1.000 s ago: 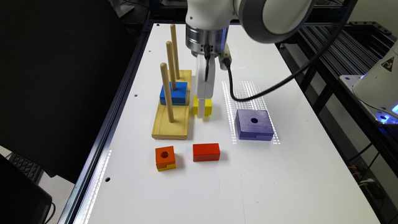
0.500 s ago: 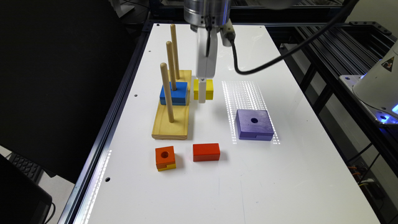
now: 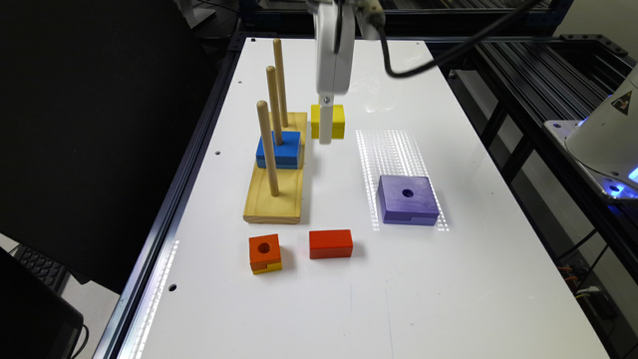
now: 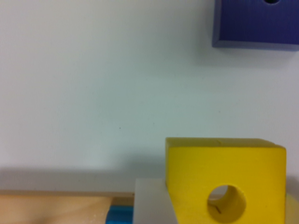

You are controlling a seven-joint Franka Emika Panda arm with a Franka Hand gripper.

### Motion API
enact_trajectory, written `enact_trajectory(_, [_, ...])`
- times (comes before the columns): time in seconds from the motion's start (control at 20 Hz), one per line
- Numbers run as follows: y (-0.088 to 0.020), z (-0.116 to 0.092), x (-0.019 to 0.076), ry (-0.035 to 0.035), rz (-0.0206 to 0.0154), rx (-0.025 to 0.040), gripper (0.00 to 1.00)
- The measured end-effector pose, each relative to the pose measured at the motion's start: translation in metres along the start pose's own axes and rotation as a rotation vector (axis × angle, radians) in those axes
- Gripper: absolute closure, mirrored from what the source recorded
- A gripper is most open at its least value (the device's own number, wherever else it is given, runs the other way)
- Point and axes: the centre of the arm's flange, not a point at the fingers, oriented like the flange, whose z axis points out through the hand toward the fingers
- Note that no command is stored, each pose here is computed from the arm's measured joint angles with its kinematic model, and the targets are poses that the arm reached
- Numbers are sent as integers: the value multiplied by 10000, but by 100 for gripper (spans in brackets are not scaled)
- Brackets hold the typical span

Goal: Pick up yellow block.

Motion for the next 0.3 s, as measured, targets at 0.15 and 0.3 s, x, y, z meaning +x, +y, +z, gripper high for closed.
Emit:
enact_trajectory(0.15, [18, -188, -32, 30, -14, -50, 100])
enact_trajectory(0.3, [11, -238, -30, 79, -19, -8, 100])
